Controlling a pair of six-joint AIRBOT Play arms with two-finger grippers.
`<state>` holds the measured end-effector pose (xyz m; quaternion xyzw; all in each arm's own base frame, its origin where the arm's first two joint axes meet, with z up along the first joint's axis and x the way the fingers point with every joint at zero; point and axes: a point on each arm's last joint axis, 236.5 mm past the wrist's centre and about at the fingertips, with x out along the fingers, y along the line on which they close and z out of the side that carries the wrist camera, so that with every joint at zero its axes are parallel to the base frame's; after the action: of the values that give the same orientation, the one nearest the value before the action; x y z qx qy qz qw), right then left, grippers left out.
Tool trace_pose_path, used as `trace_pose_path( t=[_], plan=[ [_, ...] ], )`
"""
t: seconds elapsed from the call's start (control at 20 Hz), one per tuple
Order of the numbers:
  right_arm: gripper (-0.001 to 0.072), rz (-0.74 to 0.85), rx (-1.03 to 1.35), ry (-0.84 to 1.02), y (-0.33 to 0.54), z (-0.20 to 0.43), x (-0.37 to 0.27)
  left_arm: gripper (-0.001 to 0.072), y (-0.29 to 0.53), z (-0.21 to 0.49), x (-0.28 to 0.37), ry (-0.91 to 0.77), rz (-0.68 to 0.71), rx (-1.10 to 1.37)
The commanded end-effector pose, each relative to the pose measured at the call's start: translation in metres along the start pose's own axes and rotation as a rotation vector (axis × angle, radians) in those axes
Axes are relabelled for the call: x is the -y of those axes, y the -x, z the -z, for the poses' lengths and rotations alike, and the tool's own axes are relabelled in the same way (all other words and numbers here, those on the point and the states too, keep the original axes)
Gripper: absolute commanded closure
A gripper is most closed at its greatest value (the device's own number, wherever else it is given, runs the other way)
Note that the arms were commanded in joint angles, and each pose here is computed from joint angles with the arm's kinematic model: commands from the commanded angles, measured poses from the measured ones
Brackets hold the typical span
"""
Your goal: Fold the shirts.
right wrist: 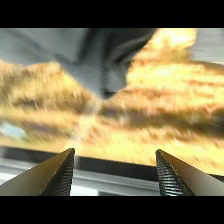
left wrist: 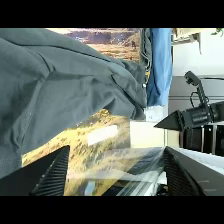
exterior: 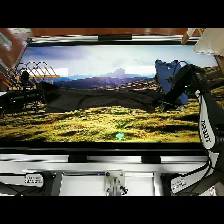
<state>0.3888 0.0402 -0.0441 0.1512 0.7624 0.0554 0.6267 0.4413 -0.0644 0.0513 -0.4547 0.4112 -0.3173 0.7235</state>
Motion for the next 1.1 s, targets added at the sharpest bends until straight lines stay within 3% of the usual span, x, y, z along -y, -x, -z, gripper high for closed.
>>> trace_pose_path(
  t=[0.0, 0.15, 0.25, 0.7, 1.05],
  plan=[
    [0.0079, -0.191, 0.121, -0.141, 0.013, -0.027, -0.005, 0.0042, 0.000, 0.001, 0.001, -0.009, 0.005, -0.004],
    [0.0078, -0.235, 0.176, -0.180, -0.005, -0.042, -0.010, 0.0043, 0.000, 0.001, 0.001, -0.015, 0.005, -0.004],
    [0.0022, -0.247, 0.218, -0.227, -0.014, -0.052, -0.008, 0.0043, 0.000, 0.001, 0.001, -0.015, 0.005, -0.004],
    [0.0022, -0.267, 0.225, -0.293, -0.042, -0.069, -0.009, 0.0043, 0.000, -0.004, 0.009, -0.006, 0.035, 0.017],
    [0.0036, -0.311, 0.374, -0.310, -0.038, -0.106, -0.020, 0.0042, 0.000, -0.007, 0.012, -0.002, 0.050, 0.028]
  ],
)
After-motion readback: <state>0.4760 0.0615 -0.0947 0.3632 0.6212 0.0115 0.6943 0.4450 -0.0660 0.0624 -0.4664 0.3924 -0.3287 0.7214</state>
